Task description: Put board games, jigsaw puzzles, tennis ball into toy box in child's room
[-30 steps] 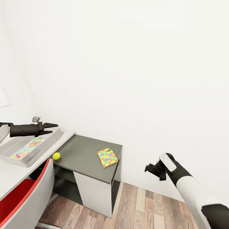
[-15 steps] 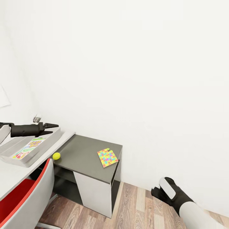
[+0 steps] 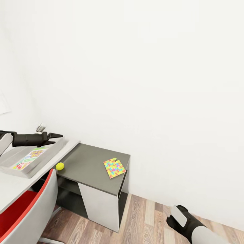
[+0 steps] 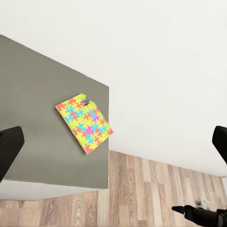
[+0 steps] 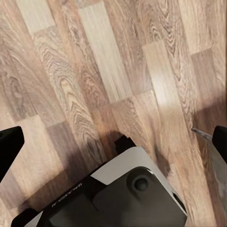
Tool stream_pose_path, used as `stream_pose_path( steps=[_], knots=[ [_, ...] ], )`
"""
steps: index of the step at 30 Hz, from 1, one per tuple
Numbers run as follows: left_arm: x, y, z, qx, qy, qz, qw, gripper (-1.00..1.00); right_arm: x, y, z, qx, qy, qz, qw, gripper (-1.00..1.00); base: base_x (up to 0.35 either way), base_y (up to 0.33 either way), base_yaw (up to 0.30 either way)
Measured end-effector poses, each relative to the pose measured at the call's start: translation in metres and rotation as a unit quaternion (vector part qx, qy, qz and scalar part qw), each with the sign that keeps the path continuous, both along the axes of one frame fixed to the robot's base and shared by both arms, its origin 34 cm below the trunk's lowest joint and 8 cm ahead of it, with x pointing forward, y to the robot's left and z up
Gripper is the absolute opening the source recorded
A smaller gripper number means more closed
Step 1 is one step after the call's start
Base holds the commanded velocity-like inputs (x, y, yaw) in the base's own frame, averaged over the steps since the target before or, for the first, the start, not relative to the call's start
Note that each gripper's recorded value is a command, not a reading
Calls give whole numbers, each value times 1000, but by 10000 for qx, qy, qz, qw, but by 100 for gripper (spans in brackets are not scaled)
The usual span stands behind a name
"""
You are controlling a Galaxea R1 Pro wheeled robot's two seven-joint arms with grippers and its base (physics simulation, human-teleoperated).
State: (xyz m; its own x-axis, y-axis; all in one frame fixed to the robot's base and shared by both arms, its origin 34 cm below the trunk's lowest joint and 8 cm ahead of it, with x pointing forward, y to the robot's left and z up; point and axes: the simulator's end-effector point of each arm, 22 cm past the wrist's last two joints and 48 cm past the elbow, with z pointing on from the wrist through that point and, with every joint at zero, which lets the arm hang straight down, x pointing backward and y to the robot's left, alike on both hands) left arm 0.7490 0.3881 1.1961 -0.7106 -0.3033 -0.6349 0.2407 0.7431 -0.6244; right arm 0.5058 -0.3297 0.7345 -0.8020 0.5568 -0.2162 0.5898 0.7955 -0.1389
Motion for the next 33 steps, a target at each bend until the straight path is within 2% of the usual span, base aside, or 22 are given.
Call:
stream_pose_path(
  steps=[16,22,33],
  knots=[
    [0,-4,-9,60,71,-13,10000,100,-10,3,-9,87,-6,15,10000,100,0,0,-259],
    [-1,-2,-17,110,152,32,9998,100,-9,5,-9,8,4,223,9998,100,0,0,-267],
    [0,10,-30,358,292,255,9986,100,-8,5,-8,-58,4,344,9994,100,0,0,-55]
  ],
)
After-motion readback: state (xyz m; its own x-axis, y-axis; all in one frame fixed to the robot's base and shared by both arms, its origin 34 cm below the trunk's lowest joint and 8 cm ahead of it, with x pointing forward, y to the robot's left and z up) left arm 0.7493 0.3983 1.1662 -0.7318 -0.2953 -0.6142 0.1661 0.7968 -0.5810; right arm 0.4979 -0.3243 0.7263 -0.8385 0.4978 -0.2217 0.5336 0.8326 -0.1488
